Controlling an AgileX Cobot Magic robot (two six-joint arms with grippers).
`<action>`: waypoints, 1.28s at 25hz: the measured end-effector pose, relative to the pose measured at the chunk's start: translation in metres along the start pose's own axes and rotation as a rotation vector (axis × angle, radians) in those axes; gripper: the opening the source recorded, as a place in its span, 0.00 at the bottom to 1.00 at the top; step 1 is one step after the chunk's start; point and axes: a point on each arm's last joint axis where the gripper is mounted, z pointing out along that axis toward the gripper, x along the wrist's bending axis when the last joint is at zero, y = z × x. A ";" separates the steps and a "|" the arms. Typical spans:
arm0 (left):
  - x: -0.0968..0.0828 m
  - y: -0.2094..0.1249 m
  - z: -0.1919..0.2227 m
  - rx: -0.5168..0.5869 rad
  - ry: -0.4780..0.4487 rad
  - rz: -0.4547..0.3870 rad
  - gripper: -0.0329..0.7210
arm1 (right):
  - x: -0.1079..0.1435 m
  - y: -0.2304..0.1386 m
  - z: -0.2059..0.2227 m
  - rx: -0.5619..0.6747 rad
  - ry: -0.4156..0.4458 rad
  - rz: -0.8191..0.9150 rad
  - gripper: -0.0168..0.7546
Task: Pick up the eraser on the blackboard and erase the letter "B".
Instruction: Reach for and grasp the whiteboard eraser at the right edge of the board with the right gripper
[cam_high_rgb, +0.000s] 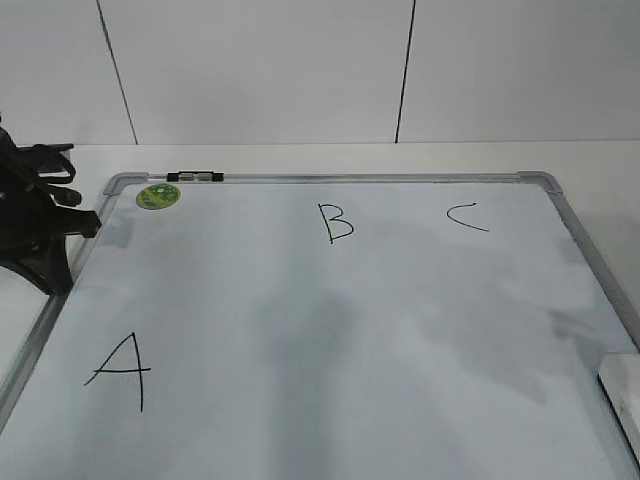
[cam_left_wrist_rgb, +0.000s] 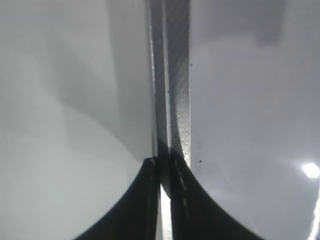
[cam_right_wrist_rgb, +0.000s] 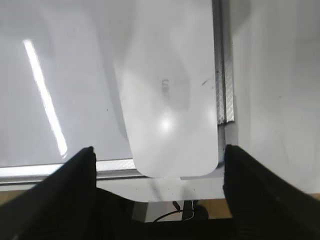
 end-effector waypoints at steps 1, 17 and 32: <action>0.000 0.000 0.000 0.000 0.000 0.000 0.07 | 0.000 0.002 0.002 -0.002 0.000 0.001 0.81; 0.000 0.000 0.000 0.000 0.000 0.000 0.07 | -0.001 0.015 0.007 -0.092 -0.017 -0.010 0.88; 0.000 0.000 0.000 0.000 0.000 0.000 0.07 | -0.005 0.004 0.025 -0.064 -0.023 -0.006 0.89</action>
